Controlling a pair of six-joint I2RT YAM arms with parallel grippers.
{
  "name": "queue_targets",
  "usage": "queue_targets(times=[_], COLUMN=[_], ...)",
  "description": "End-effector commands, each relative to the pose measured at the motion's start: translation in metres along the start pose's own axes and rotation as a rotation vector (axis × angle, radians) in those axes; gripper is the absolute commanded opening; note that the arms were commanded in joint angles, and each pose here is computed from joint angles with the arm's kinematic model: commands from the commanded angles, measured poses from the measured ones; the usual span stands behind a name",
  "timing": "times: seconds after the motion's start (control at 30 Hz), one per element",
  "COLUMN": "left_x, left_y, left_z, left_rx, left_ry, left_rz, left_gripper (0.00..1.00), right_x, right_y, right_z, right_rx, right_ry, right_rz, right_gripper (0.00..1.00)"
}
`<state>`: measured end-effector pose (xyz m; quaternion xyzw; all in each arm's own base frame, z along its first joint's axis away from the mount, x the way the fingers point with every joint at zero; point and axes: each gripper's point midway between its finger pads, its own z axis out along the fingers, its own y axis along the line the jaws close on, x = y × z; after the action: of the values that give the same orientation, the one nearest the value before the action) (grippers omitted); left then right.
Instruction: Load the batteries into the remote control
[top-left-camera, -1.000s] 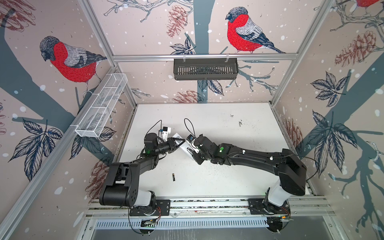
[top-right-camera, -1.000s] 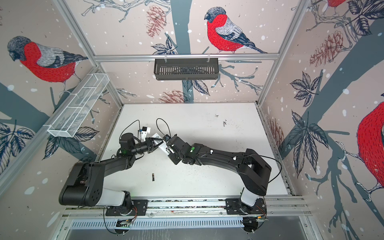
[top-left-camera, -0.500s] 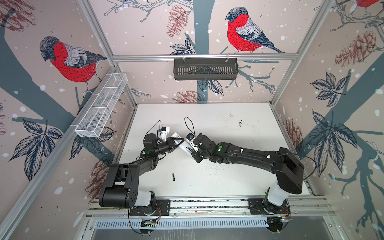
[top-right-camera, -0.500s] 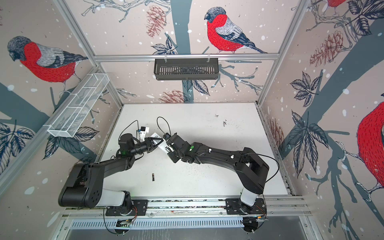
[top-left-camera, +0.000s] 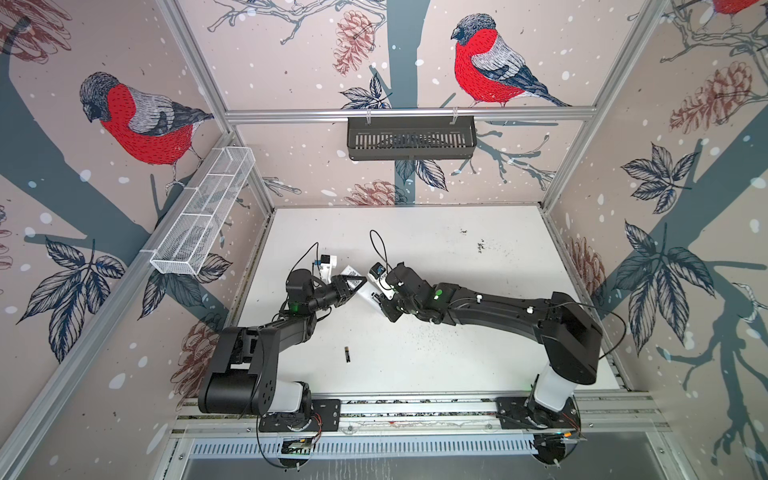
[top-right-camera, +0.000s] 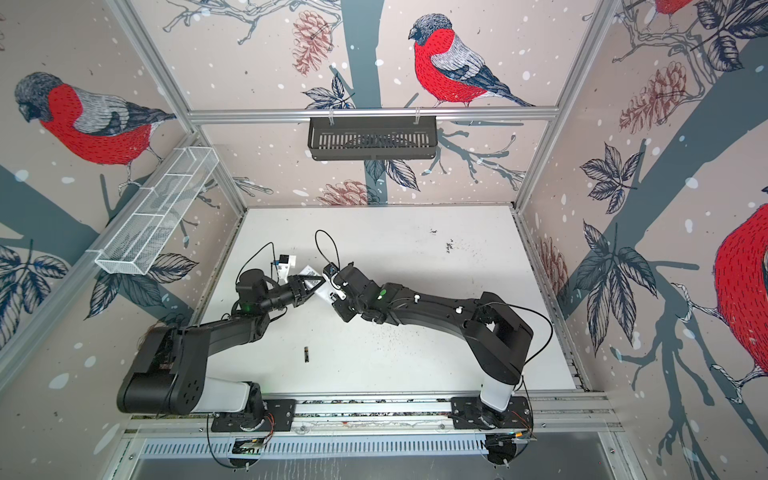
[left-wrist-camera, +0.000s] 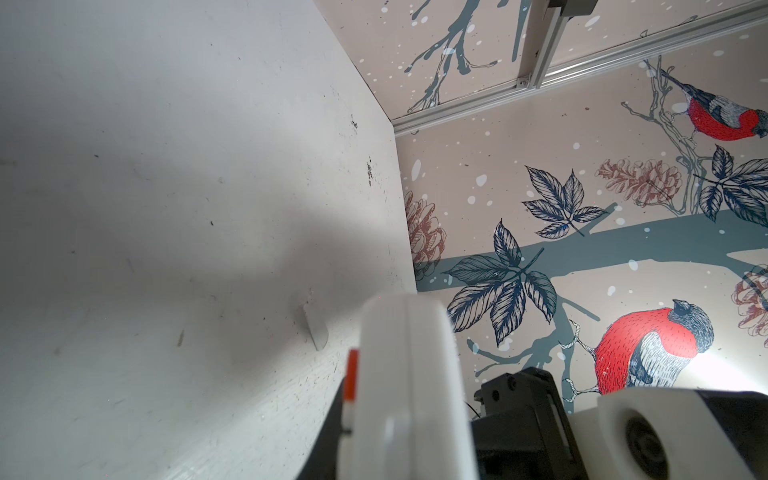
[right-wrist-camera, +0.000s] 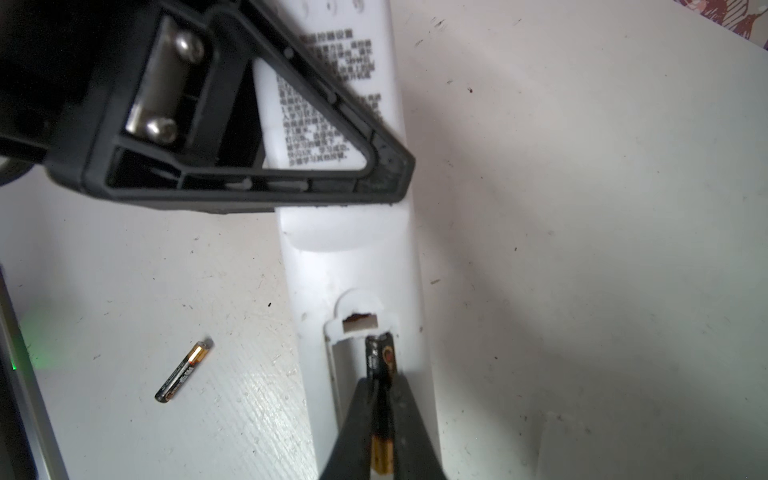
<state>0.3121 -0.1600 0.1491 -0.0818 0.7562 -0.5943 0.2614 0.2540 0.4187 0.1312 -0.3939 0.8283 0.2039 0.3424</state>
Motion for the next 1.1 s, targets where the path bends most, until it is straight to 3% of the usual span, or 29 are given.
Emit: queue_targets(times=[0.0,0.33,0.7,1.07], left_x=[0.024,0.023,0.03,0.038], left_y=[-0.043,-0.044,-0.041,-0.046], left_z=[-0.006,-0.005,-0.007,-0.006], left_rx=[0.178,0.173,0.164,0.16], left_ry=[0.169,0.188,0.206,0.232], left_rz=[0.053,0.066,0.069,0.093], left_gripper=[0.0,0.0,0.0,0.0], right_x=[0.003,0.013,0.019,0.024], right_y=[-0.005,-0.027,-0.039,-0.046], right_z=[0.008,0.008,0.001,-0.001], right_rx=[0.009,0.05,0.021,0.038], right_ry=[0.014,0.019,-0.033,-0.001], right_rz=[-0.008,-0.024,-0.114,-0.218], right_gripper=[0.12,0.11,0.11,0.12])
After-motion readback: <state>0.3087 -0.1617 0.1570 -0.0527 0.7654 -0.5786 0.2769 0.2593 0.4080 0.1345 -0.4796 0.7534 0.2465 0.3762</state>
